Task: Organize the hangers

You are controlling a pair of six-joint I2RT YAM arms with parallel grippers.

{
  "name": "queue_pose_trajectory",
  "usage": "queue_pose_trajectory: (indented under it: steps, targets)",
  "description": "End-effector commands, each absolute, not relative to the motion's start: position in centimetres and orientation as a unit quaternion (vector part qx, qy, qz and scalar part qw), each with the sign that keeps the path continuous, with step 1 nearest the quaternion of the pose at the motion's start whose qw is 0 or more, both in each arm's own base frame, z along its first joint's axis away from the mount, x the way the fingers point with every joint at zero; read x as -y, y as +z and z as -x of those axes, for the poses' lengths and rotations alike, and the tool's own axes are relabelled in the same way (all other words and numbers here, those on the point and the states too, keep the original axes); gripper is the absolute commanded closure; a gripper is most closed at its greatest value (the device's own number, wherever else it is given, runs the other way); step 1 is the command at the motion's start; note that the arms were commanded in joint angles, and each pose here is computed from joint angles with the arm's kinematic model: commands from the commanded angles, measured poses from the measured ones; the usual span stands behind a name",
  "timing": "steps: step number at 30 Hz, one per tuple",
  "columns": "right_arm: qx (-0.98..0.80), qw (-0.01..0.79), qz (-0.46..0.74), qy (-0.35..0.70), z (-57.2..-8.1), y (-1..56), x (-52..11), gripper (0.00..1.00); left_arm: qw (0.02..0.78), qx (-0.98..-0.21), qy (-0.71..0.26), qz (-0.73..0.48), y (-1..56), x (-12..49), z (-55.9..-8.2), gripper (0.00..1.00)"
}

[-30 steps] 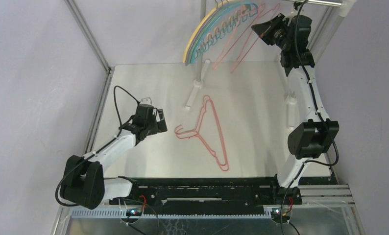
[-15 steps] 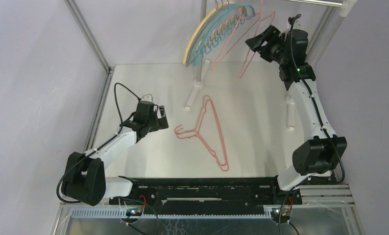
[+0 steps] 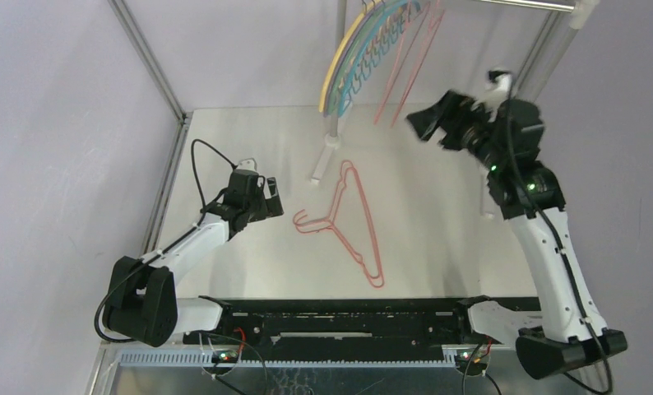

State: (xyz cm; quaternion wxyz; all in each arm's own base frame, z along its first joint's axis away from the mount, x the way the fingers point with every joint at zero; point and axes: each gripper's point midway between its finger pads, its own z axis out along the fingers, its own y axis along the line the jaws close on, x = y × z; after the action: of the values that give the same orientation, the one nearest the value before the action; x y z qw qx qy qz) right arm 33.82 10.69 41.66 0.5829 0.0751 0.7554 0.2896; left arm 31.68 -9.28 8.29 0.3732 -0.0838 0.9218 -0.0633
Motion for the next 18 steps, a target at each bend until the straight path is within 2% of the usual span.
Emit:
queue_pose_trajectory:
  steps: [1, 6, 10, 13, 16, 17, 18]
  targets:
    - [-0.826, 0.49, 0.056, 0.271, -28.4, 34.9, -16.8, 0.0, 0.408, -0.905, -0.084, 0.082, 10.9, 10.2, -33.4, 0.0]
    - [-0.86, 0.4, 0.203, 0.243, -23.1, 28.3, -23.0, 0.02, 0.398, -0.909, -0.09, 0.088, 10.3, 10.5, -33.4, 0.01]
    - [-0.865, 0.364, 0.285, 0.197, -22.1, 23.7, -26.3, 0.07, 0.396, -0.909, -0.094, 0.091, 10.1, 10.6, -33.0, 0.01]
    - [-0.873, 0.335, 0.308, 0.175, -23.1, 19.8, -27.8, 0.19, 0.398, -0.907, -0.095, 0.096, 10.1, 10.4, -32.4, 0.01]
    - [-0.883, 0.302, 0.322, 0.16, -24.2, 15.9, -29.4, 0.48, 0.4, -0.906, -0.098, 0.101, 10.0, 10.3, -31.7, 0.0]
    - [-0.886, 0.294, 0.323, 0.156, -24.5, 14.7, -29.8, 0.53, 0.4, -0.906, -0.099, 0.101, 9.8, 10.2, -31.5, 0.01]
    - [-0.888, 0.288, 0.324, 0.153, -24.9, 13.6, -30.3, 0.54, 0.398, -0.906, -0.098, 0.102, 9.6, 10.1, -31.2, 0.01]
